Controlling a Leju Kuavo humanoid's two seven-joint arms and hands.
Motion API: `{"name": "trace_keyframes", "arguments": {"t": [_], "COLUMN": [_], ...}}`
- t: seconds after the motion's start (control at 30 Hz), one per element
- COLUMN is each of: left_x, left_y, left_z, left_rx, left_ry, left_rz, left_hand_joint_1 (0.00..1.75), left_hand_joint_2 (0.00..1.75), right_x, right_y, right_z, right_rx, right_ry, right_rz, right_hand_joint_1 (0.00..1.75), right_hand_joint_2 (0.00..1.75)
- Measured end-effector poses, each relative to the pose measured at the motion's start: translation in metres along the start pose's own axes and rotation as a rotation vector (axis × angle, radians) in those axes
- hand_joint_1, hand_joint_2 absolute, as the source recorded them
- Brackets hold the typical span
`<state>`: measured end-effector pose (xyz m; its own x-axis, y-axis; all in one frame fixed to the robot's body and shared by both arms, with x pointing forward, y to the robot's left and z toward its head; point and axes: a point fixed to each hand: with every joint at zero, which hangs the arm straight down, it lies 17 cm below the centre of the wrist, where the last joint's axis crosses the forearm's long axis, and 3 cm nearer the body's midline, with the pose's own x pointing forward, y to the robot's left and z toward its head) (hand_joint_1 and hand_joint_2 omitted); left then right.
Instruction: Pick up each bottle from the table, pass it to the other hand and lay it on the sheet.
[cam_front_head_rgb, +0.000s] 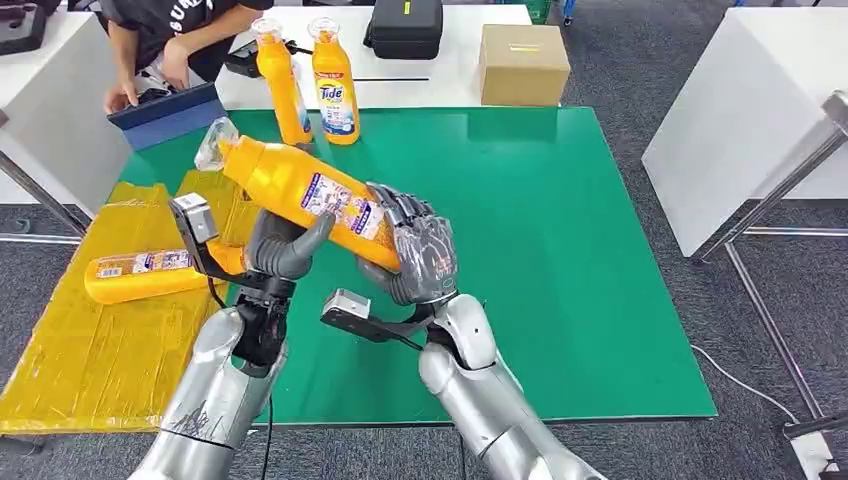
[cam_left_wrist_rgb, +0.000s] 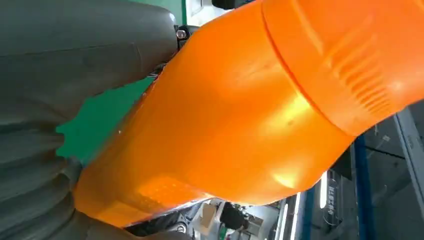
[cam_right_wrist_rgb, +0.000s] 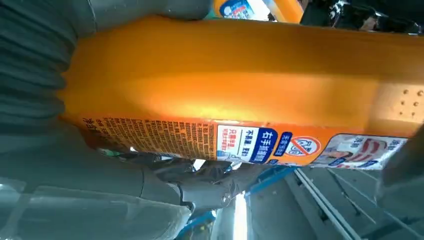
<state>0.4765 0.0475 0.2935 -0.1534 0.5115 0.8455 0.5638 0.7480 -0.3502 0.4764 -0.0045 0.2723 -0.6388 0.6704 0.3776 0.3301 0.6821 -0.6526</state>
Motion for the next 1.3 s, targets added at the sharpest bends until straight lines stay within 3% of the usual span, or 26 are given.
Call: {"name": "trace_keyframes", "arguments": {"t": [0.6,0.97,1.3], "left_x": [0.013,0.017,0.012], "left_y": [-0.004,0.000,0.007], "left_z": [-0.006,-0.013,-0.011], "left_rx": [0.001,0.007,0.019], "left_ry": [-0.029,-0.048,-0.038], "left_rz": [0.119,0.182,0.181], "left_hand_joint_1": [0.00,0.00,0.00], "left_hand_joint_2": [1.75,1.75,1.75], "right_x": [0.008,0.026,0.033], "right_y": [0.006,0.035,0.047], "right_z": [-0.008,0.003,0.004], "right_rx": [0.032,0.087,0.126], "right_ry": [-0.034,0.004,-0.009], "right_rz": [0.095,-0.116,-0.139], "right_hand_joint_1": [1.75,1.75,1.75], "right_hand_joint_2": [1.75,1.75,1.75]}}
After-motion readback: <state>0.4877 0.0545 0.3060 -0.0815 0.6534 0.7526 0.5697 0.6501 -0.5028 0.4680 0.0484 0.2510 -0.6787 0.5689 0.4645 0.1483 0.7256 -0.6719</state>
